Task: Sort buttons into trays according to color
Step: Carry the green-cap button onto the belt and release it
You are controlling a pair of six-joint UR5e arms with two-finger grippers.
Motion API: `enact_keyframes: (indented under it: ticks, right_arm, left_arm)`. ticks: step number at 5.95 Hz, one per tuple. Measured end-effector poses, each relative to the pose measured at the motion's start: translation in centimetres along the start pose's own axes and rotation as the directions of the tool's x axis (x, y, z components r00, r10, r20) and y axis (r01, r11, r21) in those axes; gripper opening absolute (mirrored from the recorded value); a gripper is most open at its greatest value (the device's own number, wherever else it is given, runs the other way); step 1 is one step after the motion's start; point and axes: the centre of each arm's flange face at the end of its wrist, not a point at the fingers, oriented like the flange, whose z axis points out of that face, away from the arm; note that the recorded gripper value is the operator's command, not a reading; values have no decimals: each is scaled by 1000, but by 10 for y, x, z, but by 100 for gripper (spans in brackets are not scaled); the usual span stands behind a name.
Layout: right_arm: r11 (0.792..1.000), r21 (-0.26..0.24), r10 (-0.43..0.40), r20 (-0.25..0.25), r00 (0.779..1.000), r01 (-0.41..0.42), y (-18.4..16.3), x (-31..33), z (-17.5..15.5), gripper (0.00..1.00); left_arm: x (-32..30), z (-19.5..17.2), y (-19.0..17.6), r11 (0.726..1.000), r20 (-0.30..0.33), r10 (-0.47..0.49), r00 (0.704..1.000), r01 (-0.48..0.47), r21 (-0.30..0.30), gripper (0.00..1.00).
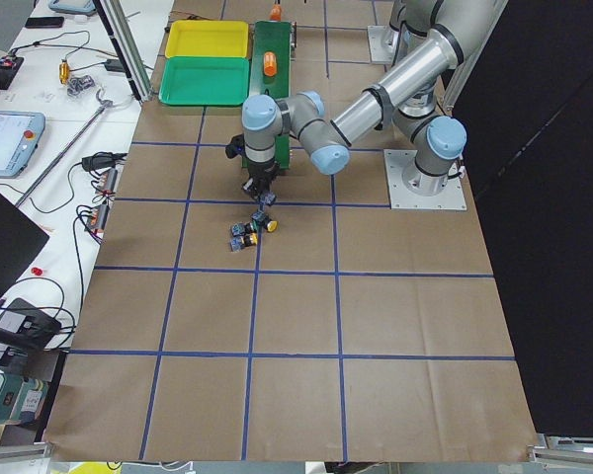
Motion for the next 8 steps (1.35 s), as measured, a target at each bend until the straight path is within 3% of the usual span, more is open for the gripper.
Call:
enact_keyframes:
  ticks: [1, 2, 4, 5, 8]
  right_arm:
    - [1000, 0, 0, 0, 1000, 0, 0, 0, 0, 100]
    - [1000, 0, 0, 0, 1000, 0, 0, 0, 0, 100]
    - [1000, 0, -1, 0, 1000, 1, 0, 0, 0, 100]
    - [1000, 0, -1, -1, 1000, 1, 0, 0, 0, 100]
    - [1000, 0, 1, -1, 1000, -1, 0, 0, 0, 100]
  left_arm:
    - [33, -4, -47, 975, 10, 219, 976, -219, -45, 0]
    - [63, -4, -85, 923, 7, 381, 925, -380, -58, 0]
    - [102, 0, -129, 826, -5, 563, 827, -562, -39, 4]
    - [113, 4, -143, 806, -7, 592, 806, -592, -13, 88]
    - [115, 1, -155, 819, 13, 573, 820, -573, 21, 89]
